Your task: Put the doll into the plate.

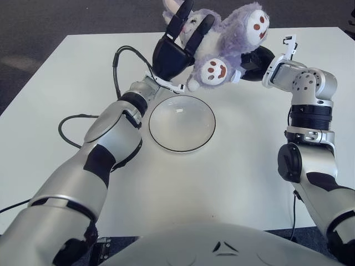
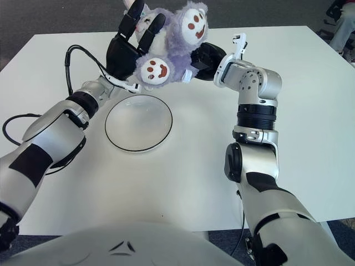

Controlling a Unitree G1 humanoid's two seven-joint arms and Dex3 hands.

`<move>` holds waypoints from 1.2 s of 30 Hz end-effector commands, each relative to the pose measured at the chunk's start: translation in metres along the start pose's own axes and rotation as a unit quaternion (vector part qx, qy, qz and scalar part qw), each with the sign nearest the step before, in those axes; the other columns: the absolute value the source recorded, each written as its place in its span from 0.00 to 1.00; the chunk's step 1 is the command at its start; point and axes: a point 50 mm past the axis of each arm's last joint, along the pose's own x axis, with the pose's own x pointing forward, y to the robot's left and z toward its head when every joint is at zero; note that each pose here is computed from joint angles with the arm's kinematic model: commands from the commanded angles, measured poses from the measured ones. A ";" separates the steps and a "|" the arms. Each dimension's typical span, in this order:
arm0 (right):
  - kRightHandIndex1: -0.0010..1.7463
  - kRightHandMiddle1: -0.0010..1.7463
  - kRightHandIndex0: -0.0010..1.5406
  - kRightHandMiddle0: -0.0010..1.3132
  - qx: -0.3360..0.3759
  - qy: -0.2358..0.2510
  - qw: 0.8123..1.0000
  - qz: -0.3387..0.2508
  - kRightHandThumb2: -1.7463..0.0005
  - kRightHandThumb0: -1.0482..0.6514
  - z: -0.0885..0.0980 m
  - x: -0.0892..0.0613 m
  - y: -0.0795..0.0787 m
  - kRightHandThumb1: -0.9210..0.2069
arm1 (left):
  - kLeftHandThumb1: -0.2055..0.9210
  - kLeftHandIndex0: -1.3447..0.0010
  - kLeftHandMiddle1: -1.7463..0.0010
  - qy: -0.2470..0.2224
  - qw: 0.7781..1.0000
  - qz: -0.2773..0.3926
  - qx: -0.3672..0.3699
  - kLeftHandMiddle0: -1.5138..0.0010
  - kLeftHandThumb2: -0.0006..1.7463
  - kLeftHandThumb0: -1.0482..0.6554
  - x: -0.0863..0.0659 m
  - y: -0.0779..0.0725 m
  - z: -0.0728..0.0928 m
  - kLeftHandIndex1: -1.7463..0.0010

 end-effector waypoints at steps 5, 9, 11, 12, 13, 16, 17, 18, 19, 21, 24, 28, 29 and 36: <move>1.00 1.00 0.30 0.31 -0.001 0.005 1.000 0.013 0.30 0.62 0.000 -0.001 0.010 0.46 | 1.00 1.00 1.00 -0.023 1.000 -0.004 0.005 1.00 0.14 0.10 0.012 0.001 0.006 1.00; 1.00 1.00 0.23 0.24 -0.014 0.011 1.000 0.005 0.39 0.62 -0.002 -0.001 0.011 0.34 | 1.00 1.00 1.00 -0.015 1.000 -0.011 -0.002 1.00 0.15 0.12 0.014 0.000 0.006 1.00; 1.00 1.00 0.21 0.23 -0.023 0.012 1.000 0.006 0.41 0.62 -0.002 -0.001 0.011 0.31 | 1.00 1.00 1.00 -0.012 1.000 -0.019 -0.012 1.00 0.15 0.13 0.016 0.000 0.005 1.00; 1.00 1.00 0.21 0.22 -0.025 0.013 1.000 0.008 0.42 0.62 -0.003 -0.001 0.011 0.30 | 1.00 1.00 1.00 -0.012 0.999 -0.026 -0.018 1.00 0.15 0.13 0.016 0.000 0.005 1.00; 1.00 1.00 0.20 0.22 -0.026 0.013 1.000 0.009 0.43 0.62 -0.003 -0.001 0.011 0.29 | 1.00 1.00 1.00 -0.012 0.999 -0.030 -0.021 1.00 0.15 0.13 0.016 0.000 0.005 1.00; 1.00 1.00 0.17 0.18 -0.021 0.014 1.000 0.012 0.48 0.62 -0.004 -0.002 0.009 0.22 | 1.00 1.00 1.00 -0.032 0.998 -0.052 -0.032 1.00 0.15 0.12 0.017 0.000 0.004 1.00; 1.00 0.87 0.24 0.12 -0.021 0.014 1.000 0.012 0.41 0.71 -0.004 -0.003 0.009 0.32 | 1.00 1.00 1.00 -0.039 0.997 -0.057 -0.033 1.00 0.15 0.11 0.016 0.000 0.003 1.00; 1.00 0.78 0.30 0.07 -0.022 0.014 1.000 0.011 0.35 0.78 -0.005 -0.003 0.009 0.41 | 0.99 1.00 1.00 -0.049 0.996 -0.060 -0.033 1.00 0.14 0.11 0.016 0.001 0.003 1.00; 1.00 0.74 0.32 0.06 -0.022 0.015 1.000 0.011 0.32 0.80 -0.004 -0.003 0.009 0.44 | 0.99 1.00 1.00 -0.056 0.996 -0.062 -0.032 1.00 0.14 0.11 0.016 0.001 0.003 1.00; 1.00 0.64 0.37 0.02 -0.034 0.016 0.999 0.004 0.27 0.86 -0.004 -0.004 0.009 0.51 | 0.98 1.00 1.00 -0.080 0.994 -0.066 -0.028 1.00 0.13 0.10 0.017 0.002 0.002 1.00; 1.00 0.57 0.39 0.01 -0.050 0.020 0.999 -0.003 0.24 0.88 -0.004 -0.005 0.008 0.54 | 0.97 1.00 1.00 -0.099 0.992 -0.075 -0.027 1.00 0.12 0.10 0.017 0.003 0.003 1.00; 1.00 0.54 0.40 0.00 -0.062 0.025 0.998 -0.007 0.23 0.89 -0.005 -0.005 0.008 0.55 | 0.95 1.00 1.00 -0.112 0.990 -0.085 -0.025 1.00 0.12 0.11 0.017 0.003 0.002 1.00; 1.00 0.53 0.40 0.00 -0.064 0.026 0.998 -0.008 0.23 0.89 -0.005 -0.006 0.007 0.56 | 0.95 1.00 1.00 -0.113 0.990 -0.086 -0.025 1.00 0.11 0.11 0.018 0.003 0.002 1.00; 1.00 0.47 0.42 0.00 -0.035 0.043 0.998 0.025 0.21 0.90 -0.008 -0.005 0.006 0.58 | 0.95 1.00 1.00 -0.123 0.985 -0.116 -0.034 1.00 0.11 0.13 0.019 0.002 0.002 1.00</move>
